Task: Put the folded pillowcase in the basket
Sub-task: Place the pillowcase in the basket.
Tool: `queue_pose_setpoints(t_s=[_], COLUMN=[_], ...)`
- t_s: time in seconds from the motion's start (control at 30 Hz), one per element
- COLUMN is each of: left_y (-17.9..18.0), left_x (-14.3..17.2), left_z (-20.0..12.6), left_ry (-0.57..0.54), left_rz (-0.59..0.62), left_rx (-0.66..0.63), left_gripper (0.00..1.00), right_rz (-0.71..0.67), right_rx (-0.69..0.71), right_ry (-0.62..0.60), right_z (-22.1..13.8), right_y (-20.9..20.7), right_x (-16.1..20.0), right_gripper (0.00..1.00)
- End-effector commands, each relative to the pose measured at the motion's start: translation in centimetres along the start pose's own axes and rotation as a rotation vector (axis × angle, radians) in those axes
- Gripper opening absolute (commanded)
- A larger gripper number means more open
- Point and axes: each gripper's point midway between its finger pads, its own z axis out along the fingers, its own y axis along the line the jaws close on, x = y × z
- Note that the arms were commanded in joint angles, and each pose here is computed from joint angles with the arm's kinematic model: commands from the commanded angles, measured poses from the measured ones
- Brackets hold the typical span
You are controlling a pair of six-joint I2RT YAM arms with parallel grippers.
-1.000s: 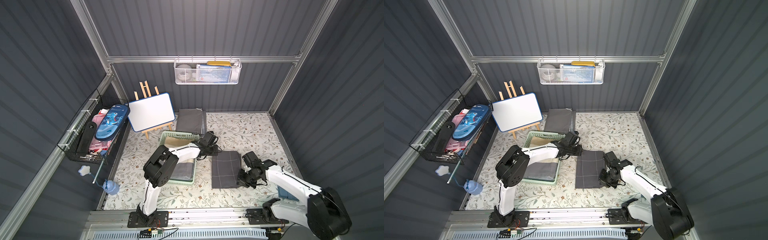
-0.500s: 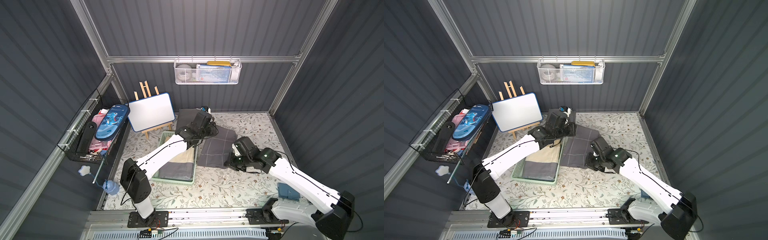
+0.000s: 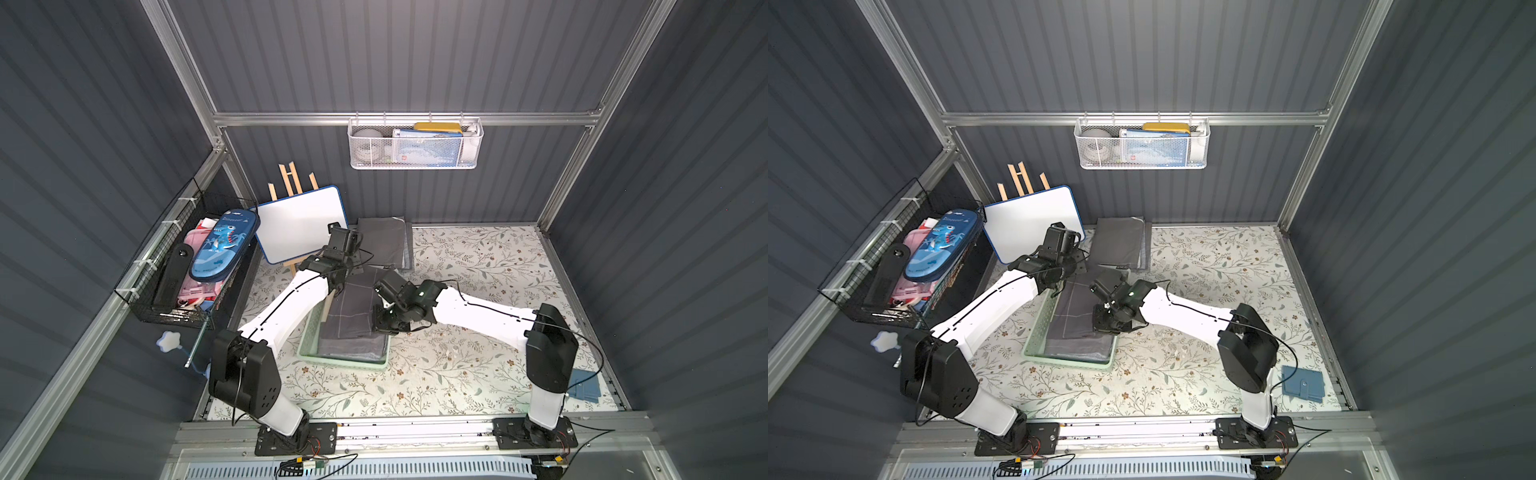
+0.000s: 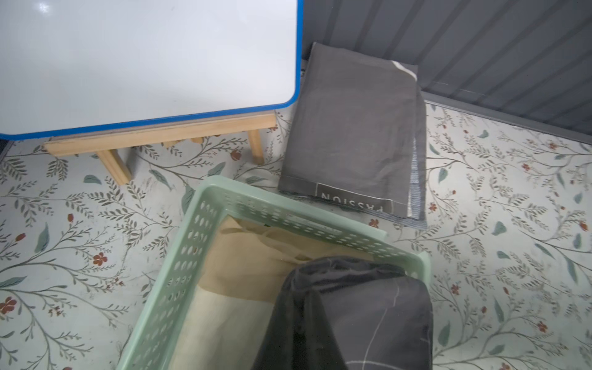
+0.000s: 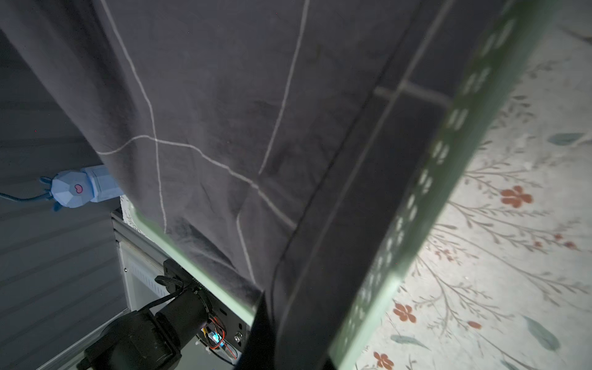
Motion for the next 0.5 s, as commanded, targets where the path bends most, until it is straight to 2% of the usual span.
queue_pose_setpoints(t_s=[0.0, 0.17, 0.27, 0.47], left_y=[1.8, 3.5, 3.9, 3.3], left_x=[0.9, 3.0, 2.4, 1.4], left_z=[1.7, 5.3, 6.2, 7.2], left_ry=[0.001, 0.043, 0.031, 0.006], left_rz=[0.016, 0.031, 0.013, -0.001], left_rx=[-0.053, -0.093, -0.136, -0.132], left_gripper=[0.00, 0.00, 0.00, 0.00], right_rz=[-0.017, 0.004, 0.018, 0.028], right_rx=[0.032, 0.076, 0.081, 0.081], right_ry=[-0.001, 0.036, 0.074, 0.096], right_z=[1.0, 3.3, 4.5, 5.3], right_y=[-0.6, -2.6, -3.1, -3.4], right_x=[-0.5, 0.1, 0.8, 1.3], right_gripper=[0.00, 0.00, 0.00, 0.00])
